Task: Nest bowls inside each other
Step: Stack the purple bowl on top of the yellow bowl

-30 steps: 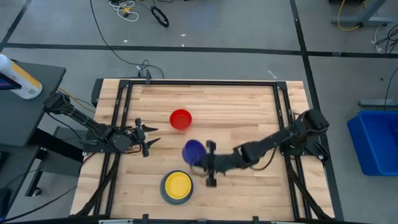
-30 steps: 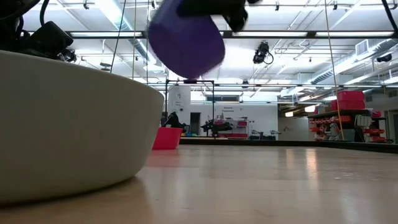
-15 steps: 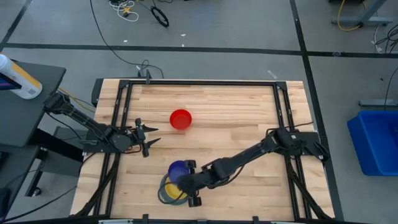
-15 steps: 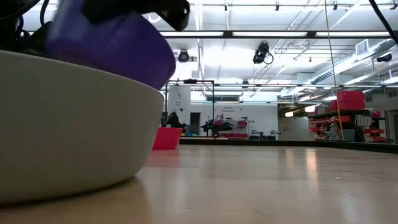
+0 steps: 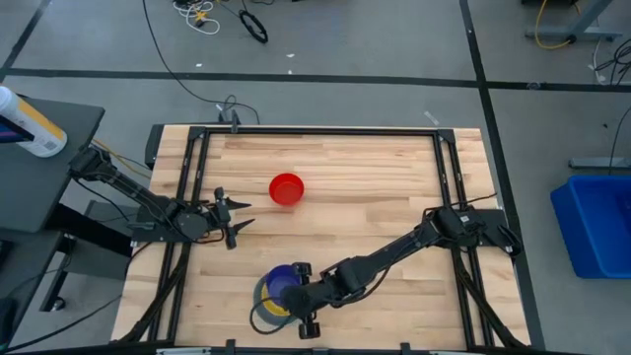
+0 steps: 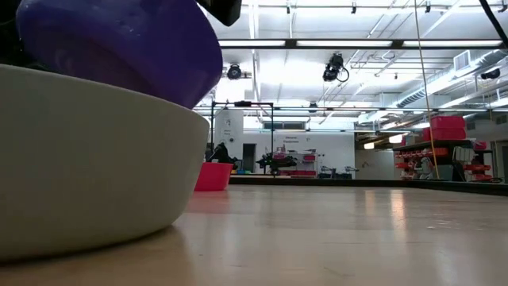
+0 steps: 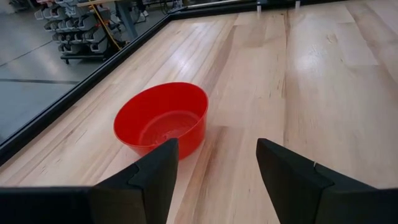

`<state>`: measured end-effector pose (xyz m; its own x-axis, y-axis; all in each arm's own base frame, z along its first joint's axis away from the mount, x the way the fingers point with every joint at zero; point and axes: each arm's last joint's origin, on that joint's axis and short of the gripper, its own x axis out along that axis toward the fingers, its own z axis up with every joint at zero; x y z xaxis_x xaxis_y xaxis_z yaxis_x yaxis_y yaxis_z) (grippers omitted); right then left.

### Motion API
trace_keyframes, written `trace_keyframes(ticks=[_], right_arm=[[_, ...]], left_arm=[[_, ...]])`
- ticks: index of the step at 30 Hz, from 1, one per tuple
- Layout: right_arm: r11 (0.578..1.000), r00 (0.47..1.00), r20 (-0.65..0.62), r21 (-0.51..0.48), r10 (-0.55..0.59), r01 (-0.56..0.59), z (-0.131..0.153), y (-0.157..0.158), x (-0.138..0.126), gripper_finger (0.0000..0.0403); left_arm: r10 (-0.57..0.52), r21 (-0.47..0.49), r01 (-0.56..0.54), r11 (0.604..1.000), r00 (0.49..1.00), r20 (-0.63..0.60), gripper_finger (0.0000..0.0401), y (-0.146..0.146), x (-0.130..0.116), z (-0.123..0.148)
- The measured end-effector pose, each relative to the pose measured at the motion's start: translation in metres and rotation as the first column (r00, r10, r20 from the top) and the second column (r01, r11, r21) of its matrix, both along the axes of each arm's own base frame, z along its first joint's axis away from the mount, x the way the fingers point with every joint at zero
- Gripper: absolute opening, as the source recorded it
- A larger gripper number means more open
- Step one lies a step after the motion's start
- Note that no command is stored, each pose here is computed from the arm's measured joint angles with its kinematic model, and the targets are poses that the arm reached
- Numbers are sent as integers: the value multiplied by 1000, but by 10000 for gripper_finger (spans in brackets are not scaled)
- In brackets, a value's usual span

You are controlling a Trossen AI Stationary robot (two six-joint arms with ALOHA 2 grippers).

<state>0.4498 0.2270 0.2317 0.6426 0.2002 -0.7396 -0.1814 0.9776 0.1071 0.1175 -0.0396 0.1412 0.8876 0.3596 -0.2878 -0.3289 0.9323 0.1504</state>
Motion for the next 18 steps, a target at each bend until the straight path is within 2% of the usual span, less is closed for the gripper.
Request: trace_keyframes(ticks=[3, 9, 13, 16, 18], right_arm=[[999, 1000, 5, 15, 30, -30, -7, 2, 4, 0], [997, 993, -82, 20, 82, -81, -37, 3, 9, 0], [995, 990, -96, -10, 99, -101, -40, 2, 8, 1], [990, 987, -86, -43, 134, -138, -40, 3, 8, 16], [988, 986, -82, -50, 144, -148, -38, 4, 8, 40]], left_arm=[[0, 0, 0, 1000, 1000, 0, 224, 0, 0, 0], [0, 0, 0, 1000, 1000, 0, 224, 0, 0, 0], [0, 0, 0, 1000, 1000, 0, 224, 0, 0, 0], [0, 0, 0, 1000, 1000, 0, 224, 0, 0, 0], [0, 0, 0, 1000, 1000, 0, 224, 0, 0, 0]])
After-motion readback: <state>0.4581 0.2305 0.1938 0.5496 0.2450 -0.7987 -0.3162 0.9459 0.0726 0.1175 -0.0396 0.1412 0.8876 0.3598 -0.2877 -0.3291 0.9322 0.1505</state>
